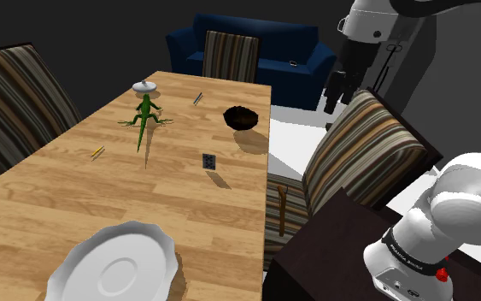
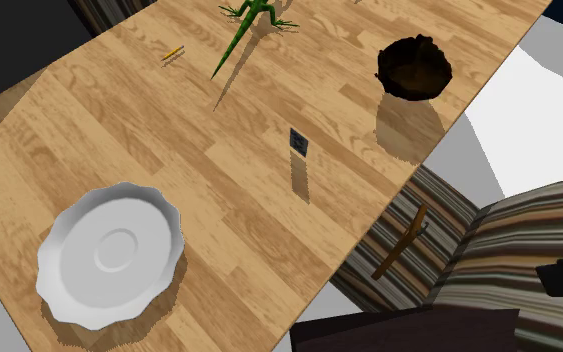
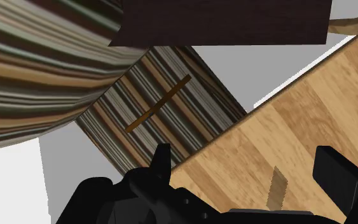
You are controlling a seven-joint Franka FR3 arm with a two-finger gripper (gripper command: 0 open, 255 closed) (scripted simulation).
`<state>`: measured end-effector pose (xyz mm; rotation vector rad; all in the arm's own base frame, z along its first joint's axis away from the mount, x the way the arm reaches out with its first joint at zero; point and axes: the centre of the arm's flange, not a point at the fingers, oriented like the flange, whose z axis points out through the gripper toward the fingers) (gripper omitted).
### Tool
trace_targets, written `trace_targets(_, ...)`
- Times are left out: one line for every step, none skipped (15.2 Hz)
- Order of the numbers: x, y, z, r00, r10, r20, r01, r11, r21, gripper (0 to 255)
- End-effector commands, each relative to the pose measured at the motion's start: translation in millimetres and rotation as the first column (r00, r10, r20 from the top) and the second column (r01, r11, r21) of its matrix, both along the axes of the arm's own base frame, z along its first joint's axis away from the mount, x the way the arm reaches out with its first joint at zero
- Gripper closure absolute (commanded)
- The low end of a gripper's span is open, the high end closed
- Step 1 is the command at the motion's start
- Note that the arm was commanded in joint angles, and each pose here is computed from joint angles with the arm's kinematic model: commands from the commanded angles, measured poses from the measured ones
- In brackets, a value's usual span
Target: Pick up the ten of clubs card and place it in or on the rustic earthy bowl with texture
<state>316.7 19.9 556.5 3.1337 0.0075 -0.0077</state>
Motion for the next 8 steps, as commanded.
trace_targets(0.0, 0.0, 0.0, 1.0, 0.0, 0.0, 0.0, 1.0, 0.0, 0)
trace_targets(1.9, 10.1, -8.9, 1.0, -0.02, 0.016, 0.02, 1.0, -0.008, 0)
trace_targets(4.1, 20.0, -17.8, 0.999, -0.039, 0.033, 0.039, 0.999, -0.016, 0)
trace_targets(6.7, 29.9, -26.7, 0.997, -0.058, 0.05, 0.059, 0.998, -0.024, 0)
trace_targets(9.6, 39.6, -35.7, 0.995, -0.077, 0.067, 0.079, 0.996, -0.031, 0)
trace_targets(12.9, 49.2, -44.7, 0.992, -0.096, 0.084, 0.1, 0.994, -0.038, 0)
trace_targets(16.5, 58.6, -53.8, 0.988, -0.115, 0.101, 0.12, 0.992, -0.044, 0)
trace_targets(20.4, 67.9, -62.8, 0.984, -0.133, 0.118, 0.14, 0.989, -0.05, 0)
